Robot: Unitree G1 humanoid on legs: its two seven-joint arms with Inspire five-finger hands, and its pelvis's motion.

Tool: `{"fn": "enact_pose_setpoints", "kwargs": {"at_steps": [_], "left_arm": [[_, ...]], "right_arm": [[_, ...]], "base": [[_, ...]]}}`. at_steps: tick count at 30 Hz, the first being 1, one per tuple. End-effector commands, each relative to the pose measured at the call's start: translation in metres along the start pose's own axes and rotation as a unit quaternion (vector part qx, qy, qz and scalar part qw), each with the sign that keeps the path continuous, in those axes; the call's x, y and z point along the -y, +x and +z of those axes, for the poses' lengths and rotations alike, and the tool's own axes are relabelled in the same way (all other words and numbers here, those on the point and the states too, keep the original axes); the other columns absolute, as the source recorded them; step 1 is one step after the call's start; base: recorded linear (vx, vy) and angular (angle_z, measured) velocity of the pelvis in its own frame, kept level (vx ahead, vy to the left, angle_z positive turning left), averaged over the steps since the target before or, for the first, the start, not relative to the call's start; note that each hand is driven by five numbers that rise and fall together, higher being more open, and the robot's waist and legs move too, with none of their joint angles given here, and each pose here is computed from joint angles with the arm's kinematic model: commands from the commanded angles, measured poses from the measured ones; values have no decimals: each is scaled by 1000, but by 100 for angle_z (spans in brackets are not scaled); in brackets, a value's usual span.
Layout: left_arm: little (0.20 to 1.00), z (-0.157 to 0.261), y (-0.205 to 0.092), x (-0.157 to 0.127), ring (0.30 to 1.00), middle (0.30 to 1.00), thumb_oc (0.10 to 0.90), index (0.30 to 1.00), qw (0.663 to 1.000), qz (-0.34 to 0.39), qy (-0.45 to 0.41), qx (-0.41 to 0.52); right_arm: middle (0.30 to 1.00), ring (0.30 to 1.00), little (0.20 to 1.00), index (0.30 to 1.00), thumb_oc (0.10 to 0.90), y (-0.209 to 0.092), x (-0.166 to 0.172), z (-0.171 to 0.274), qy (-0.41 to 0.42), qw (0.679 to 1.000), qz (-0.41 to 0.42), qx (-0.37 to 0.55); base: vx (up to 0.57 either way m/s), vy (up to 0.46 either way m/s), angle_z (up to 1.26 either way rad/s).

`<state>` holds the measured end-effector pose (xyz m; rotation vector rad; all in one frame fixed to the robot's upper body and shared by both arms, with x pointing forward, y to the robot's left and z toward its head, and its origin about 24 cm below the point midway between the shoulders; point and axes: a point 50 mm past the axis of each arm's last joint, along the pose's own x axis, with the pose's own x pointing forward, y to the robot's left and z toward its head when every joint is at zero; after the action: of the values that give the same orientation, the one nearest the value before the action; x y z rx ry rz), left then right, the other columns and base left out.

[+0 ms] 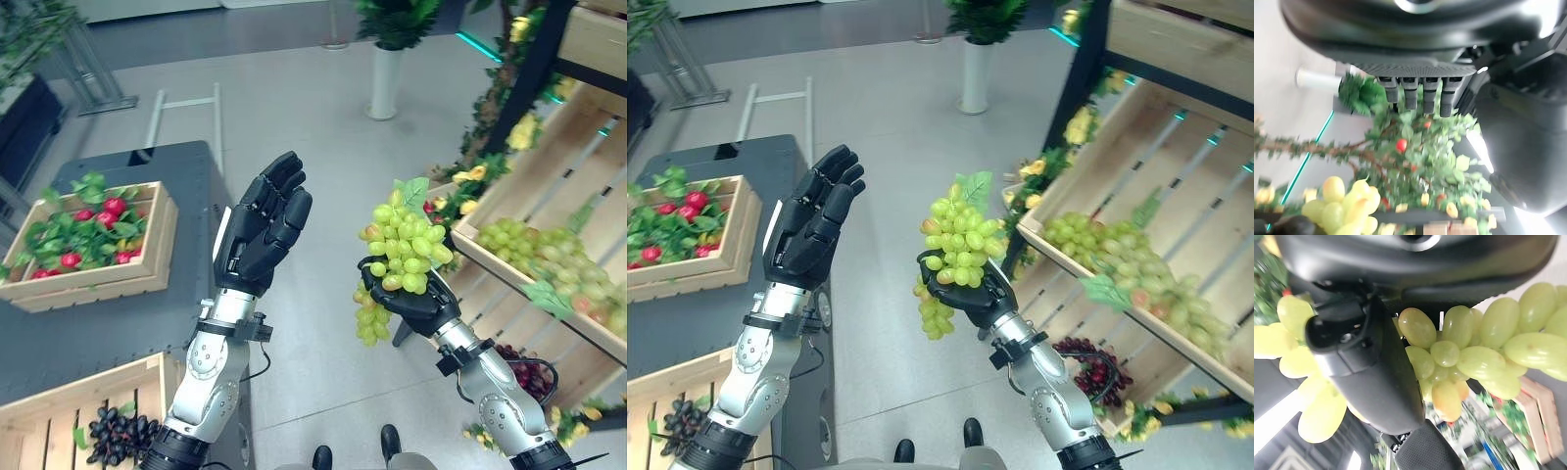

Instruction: Pick up the fruits from the basket on one side to the basket on the other side

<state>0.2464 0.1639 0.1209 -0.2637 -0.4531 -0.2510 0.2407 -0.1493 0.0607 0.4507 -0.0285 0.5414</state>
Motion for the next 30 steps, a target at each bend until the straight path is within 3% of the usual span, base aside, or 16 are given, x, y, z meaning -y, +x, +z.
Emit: {"fn": "enact_pose_setpoints", "kwargs": {"at_steps": [1,14,22,30], "left_arm": [[900,31,25,6,900,900,800,900,995,-35,9,95],[900,31,20,1,900,900,800,900,994,4,22,108],[900,34,21,-8,900,900,800,900,990,47,19,131],[900,37,24,-5,900,900,800,900,991,32,13,131]], "right_arm": [[300,300,300,300,400,24,-21,58,-36,984,116,130],[300,300,300,300,400,29,-27,41,-50,980,182,64],[300,300,300,300,400,32,-30,75,-67,968,222,94],[300,300,300,300,400,24,-49,124,-79,931,307,182]], "base": [[-116,62,-86],[-60,-132,-53],[-8,-246,-27],[13,-105,-5]]}}
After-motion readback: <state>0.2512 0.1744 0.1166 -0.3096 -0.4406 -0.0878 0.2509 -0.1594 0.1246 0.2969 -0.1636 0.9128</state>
